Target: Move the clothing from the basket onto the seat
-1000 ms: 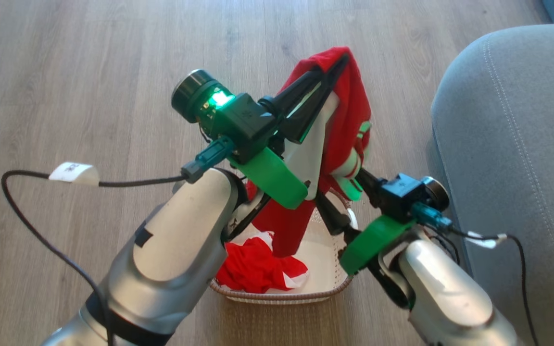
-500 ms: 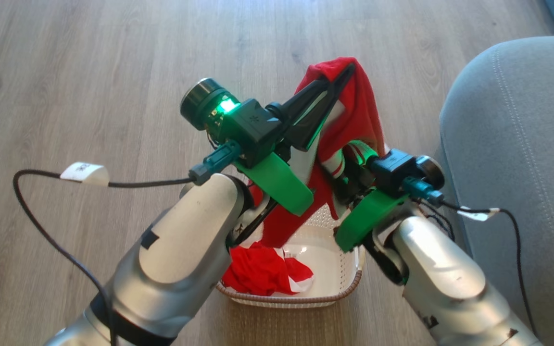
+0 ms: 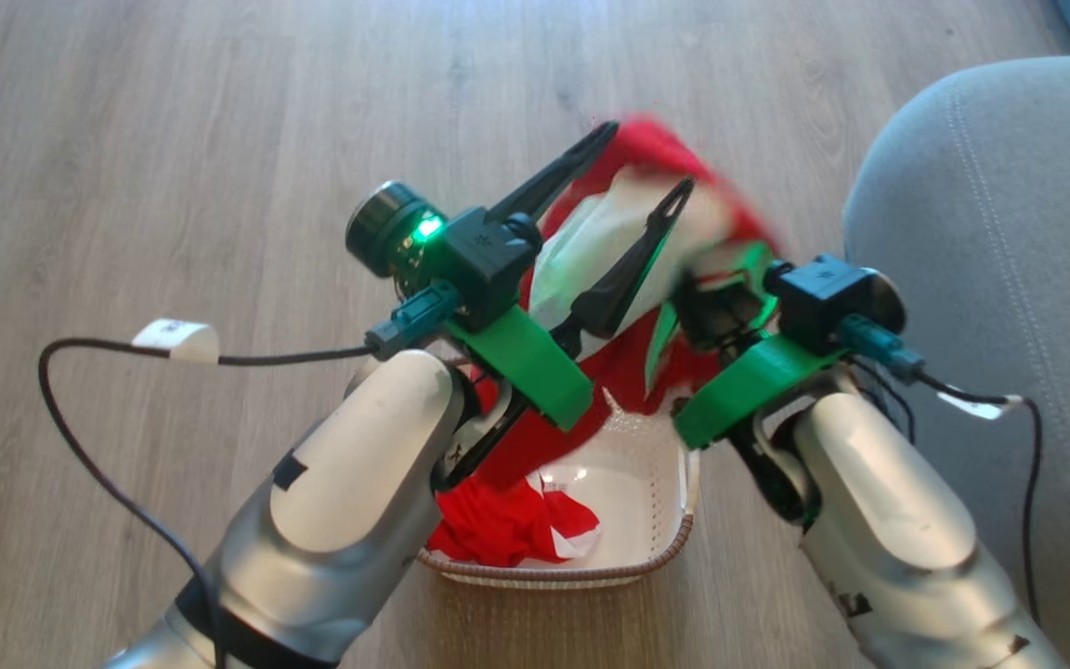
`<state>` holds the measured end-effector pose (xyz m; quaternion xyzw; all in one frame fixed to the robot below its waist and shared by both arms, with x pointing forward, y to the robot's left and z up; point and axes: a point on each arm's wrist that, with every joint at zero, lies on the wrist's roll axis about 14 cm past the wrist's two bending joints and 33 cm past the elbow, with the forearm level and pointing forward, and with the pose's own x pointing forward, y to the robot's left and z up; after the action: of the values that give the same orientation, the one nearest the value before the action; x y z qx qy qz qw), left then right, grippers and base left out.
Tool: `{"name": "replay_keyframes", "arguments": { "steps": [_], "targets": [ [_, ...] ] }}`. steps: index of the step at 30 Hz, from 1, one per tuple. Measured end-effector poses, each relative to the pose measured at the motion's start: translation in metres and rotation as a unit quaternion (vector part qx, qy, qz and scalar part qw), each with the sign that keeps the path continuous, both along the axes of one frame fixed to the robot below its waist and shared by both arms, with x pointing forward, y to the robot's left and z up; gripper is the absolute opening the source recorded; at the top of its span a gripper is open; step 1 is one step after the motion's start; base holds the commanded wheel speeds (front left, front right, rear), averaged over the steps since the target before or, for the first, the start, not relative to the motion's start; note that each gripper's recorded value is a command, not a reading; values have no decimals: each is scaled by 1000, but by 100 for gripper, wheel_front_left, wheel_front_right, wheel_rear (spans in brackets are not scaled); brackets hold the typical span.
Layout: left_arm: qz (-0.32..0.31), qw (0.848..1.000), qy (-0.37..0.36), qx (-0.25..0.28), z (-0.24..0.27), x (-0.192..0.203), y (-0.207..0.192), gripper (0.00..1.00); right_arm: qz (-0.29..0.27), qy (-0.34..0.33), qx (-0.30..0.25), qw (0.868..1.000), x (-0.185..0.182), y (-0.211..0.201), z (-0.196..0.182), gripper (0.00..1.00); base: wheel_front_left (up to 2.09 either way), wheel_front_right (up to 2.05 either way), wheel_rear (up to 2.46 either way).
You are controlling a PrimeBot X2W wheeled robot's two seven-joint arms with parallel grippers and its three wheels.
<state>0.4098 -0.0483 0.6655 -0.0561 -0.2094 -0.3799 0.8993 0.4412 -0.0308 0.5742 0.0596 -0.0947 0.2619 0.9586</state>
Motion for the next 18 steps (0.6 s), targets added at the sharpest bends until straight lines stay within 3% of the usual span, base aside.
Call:
{"name": "replay_keyframes", "arguments": {
  "steps": [9,18],
  "targets": [
    [-26,999,41,18,-34,10,-14,100,-82,-23,15,996,7,-57,12,0,0,0,0],
    [-76,992,90,37,-79,18,-45,100,-186,-47,19,981,-3,-135,25,0,0,0,0]
  ]
}}
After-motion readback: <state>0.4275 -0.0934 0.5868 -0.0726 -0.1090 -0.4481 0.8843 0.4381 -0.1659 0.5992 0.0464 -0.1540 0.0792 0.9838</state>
